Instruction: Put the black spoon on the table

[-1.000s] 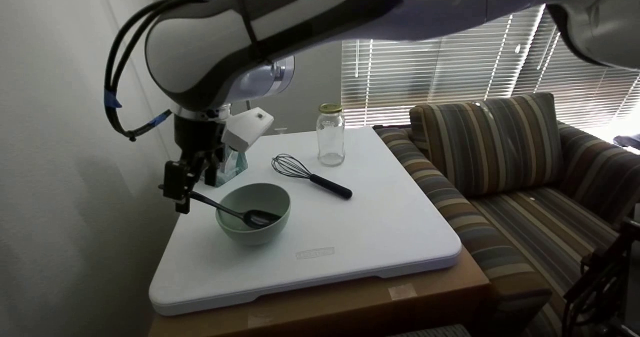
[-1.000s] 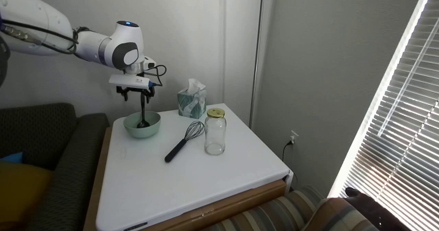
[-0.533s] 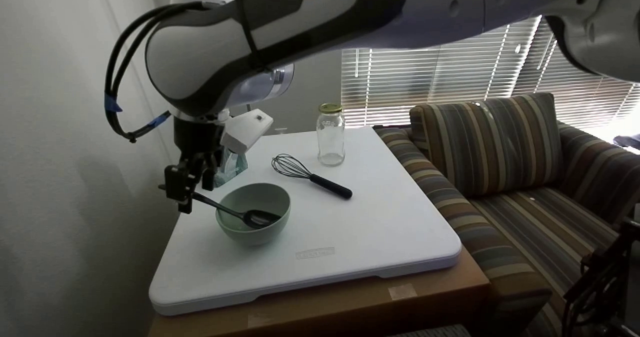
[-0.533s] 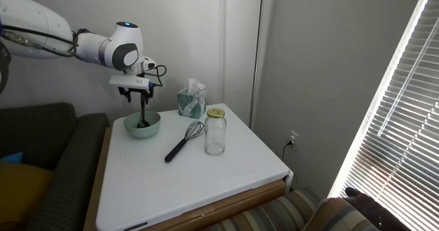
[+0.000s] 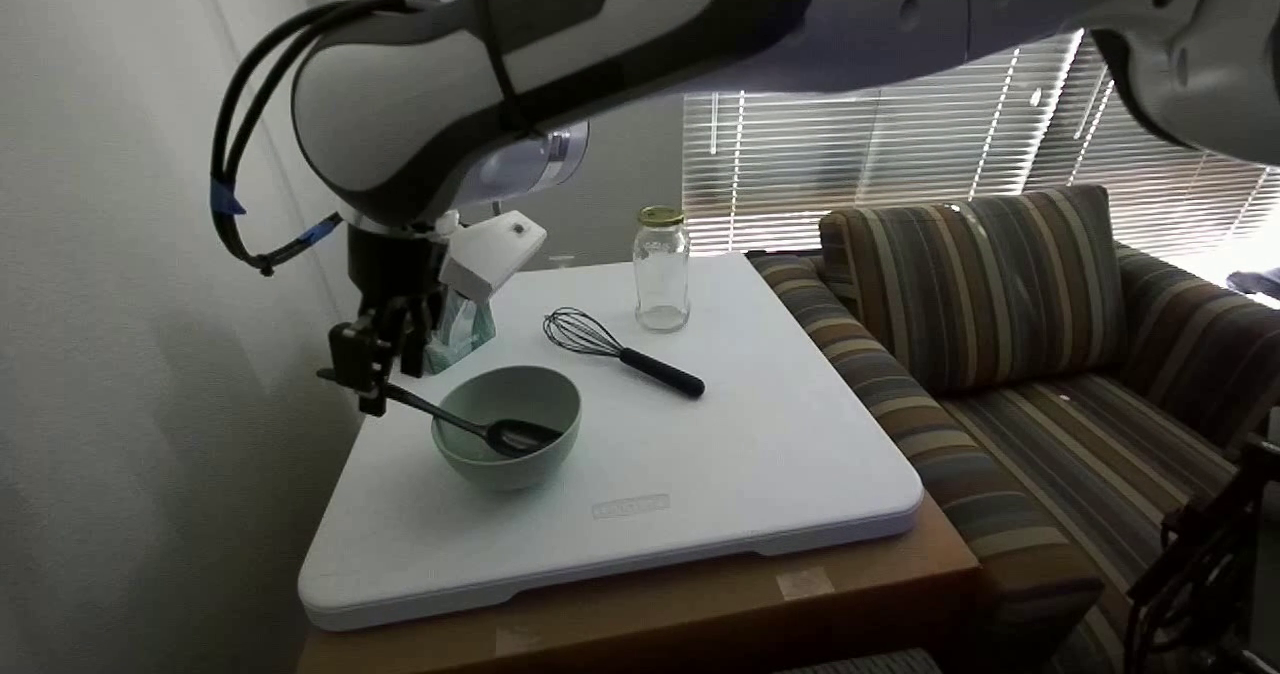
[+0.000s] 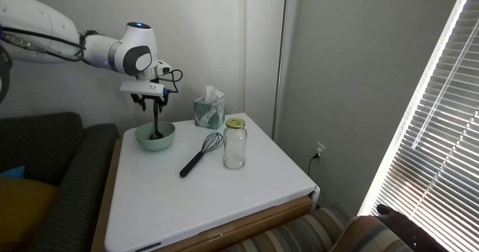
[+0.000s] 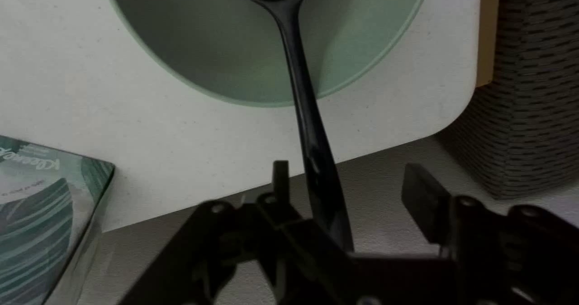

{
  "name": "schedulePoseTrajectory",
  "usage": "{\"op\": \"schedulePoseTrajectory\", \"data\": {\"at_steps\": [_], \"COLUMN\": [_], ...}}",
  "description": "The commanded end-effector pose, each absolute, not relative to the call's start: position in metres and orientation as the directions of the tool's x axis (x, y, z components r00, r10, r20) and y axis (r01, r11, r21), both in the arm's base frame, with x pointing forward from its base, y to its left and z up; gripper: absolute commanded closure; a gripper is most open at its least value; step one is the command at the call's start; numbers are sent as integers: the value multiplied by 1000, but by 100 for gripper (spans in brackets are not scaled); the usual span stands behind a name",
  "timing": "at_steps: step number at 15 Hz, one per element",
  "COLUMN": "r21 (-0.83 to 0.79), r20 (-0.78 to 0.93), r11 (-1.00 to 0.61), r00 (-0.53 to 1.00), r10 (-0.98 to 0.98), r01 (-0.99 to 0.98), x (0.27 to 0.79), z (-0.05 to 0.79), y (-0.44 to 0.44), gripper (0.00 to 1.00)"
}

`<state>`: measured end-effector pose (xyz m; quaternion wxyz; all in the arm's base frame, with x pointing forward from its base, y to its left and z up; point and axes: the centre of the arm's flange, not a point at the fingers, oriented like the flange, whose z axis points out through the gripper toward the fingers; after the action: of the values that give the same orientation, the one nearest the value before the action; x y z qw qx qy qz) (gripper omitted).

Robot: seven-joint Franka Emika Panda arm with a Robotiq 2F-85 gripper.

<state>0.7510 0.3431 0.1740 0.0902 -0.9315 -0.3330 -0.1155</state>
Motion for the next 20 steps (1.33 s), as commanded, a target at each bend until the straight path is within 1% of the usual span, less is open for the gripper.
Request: {"op": "schedulePoseTrajectory", "data": {"at_steps": [1,2,4,6,8,13,14,17,18,20], "r21": [-52,-51,-47,-45,-43,-40,-39,-40,-42,-45], "r20": [289,290,291,294,299,306,310,321,322,326], "r11": [-780,-783,-788,-793,-797,-806,-808,-812,-812,-815], "r00": [757,759,763,766,769,775,776,777,778,779], "r10": [586,583,577,571,565,553,550,542,540,535], "r01": [623,620,614,608,602,590,588,583,581,578], "x": [787,788,791,793,794,797,798,799,798,798], "z": [167,166,165,163,159,152,149,145,145,147], "y": [352,351,350,350,349,349,350,351,352,352], "gripper": [6,4,3,9,11,9,10,31,44,58]}}
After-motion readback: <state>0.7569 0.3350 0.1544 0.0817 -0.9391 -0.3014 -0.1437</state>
